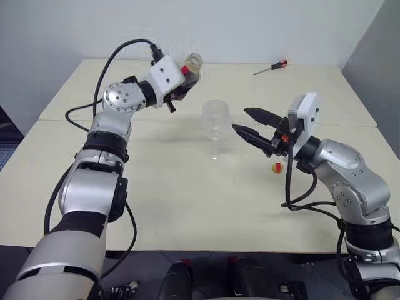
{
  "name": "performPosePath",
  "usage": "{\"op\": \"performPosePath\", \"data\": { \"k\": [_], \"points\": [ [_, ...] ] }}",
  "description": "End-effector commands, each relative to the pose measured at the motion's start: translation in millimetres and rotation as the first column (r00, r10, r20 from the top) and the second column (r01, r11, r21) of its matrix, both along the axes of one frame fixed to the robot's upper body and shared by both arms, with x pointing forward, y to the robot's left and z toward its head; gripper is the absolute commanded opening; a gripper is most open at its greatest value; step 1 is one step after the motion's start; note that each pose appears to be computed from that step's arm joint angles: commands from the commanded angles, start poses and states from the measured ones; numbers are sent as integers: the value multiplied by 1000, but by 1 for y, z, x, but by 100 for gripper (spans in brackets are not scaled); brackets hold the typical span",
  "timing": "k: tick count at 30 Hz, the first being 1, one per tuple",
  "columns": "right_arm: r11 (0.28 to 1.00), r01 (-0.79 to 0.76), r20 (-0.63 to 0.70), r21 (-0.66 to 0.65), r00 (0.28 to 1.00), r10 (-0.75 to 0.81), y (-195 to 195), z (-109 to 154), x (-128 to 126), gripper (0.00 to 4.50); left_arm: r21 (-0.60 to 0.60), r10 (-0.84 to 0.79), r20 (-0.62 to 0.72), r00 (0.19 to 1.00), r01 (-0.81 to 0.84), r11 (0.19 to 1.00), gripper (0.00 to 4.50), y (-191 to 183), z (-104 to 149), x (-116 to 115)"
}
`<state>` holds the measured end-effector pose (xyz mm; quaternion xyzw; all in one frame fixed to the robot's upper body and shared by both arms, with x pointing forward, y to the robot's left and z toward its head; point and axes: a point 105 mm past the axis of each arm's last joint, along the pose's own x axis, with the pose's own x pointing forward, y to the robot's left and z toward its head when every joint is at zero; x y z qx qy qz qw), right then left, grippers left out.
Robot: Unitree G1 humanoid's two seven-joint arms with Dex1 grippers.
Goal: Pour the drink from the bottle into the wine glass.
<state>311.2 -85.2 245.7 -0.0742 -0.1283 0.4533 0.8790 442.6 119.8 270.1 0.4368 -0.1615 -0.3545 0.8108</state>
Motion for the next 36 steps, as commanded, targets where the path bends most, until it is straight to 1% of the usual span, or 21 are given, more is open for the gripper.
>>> {"op": "performPosePath", "data": {
  "k": [1, 6, 13, 19, 27, 36],
  "points": [
    [999, 22, 45, 27, 999, -23, -4, 18, 1, 265, 88, -41, 108, 993, 32, 996, 101, -9, 21, -4],
    [999, 27, 45, 44, 999, -29, -1, 23, 3, 265, 214, -63, 173, 983, 25, 976, 101, -14, 25, -5],
    [998, 34, 41, 49, 998, -36, 1, 23, 1, 265, 341, -49, 279, 959, -51, 939, 101, -8, 32, -3],
    [998, 37, 44, 46, 998, -39, 0, 22, 3, 265, 396, -33, 344, 939, -113, 911, 101, -1, 39, -1],
    [998, 36, 49, 60, 998, -39, 4, 26, 5, 265, 446, -55, 385, 921, -134, 885, 101, -1, 38, -1],
    [997, 33, 41, 66, 998, -36, 5, 23, 5, 265, 493, -74, 433, 899, -166, 854, 101, 0, 44, -1]
  ]
}}
